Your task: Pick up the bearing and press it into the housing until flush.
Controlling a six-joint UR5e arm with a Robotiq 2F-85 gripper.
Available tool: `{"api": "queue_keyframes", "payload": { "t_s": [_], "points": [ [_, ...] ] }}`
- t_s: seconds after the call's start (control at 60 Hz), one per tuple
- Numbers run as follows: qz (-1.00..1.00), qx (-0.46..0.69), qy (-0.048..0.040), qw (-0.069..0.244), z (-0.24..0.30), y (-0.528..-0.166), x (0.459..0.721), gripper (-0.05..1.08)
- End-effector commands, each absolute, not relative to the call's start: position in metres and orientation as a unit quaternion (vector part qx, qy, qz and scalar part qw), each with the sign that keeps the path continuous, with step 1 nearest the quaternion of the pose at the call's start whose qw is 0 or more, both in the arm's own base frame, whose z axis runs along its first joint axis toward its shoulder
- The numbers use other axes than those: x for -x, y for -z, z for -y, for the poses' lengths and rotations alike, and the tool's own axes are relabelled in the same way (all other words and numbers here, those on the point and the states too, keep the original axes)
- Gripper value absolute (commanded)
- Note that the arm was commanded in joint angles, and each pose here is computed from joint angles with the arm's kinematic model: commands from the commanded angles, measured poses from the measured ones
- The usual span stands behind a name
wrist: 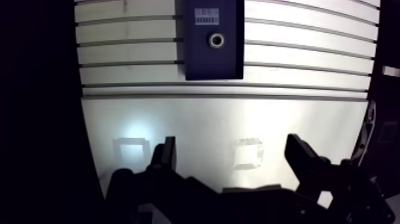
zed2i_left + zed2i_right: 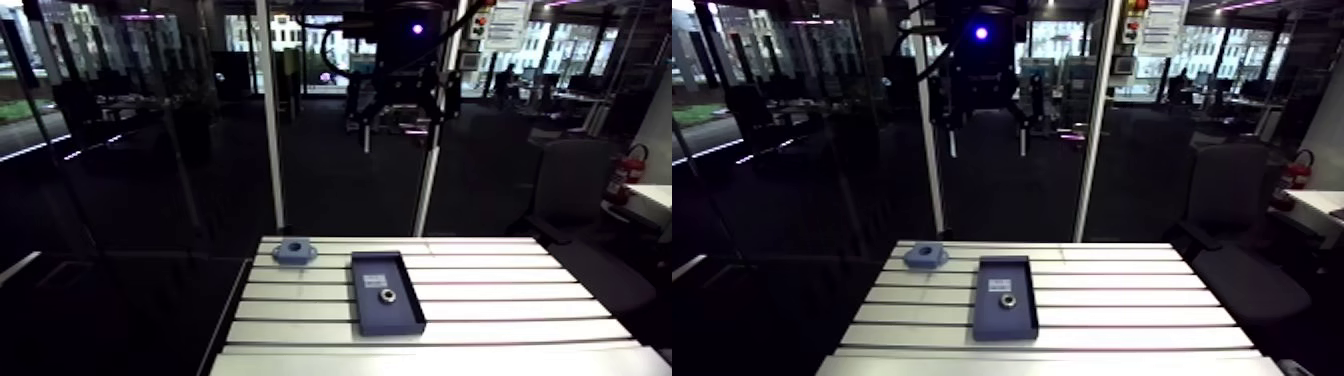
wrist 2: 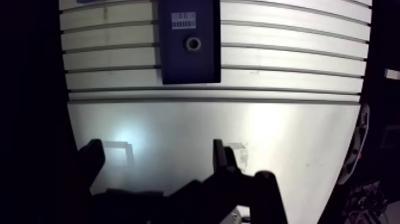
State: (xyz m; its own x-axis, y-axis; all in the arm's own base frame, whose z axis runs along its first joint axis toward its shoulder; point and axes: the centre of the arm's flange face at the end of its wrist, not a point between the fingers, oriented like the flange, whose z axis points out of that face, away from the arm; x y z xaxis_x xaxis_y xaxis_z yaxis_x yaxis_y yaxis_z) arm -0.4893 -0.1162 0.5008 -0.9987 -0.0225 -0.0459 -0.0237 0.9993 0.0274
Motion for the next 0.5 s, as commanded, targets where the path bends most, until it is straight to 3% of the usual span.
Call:
{"api": "queue_keyframes", "payload": {
  "t_s": [0.017, 0.5],
  "points": [
    [-1.0, 0.011, -0.014, 0.023, 0.116, -0.5, 0.489, 0.0],
    [-0.999, 0.013, -0.0166, 0.032, 0.116, -0.489, 0.489, 0.0]
  ]
}}
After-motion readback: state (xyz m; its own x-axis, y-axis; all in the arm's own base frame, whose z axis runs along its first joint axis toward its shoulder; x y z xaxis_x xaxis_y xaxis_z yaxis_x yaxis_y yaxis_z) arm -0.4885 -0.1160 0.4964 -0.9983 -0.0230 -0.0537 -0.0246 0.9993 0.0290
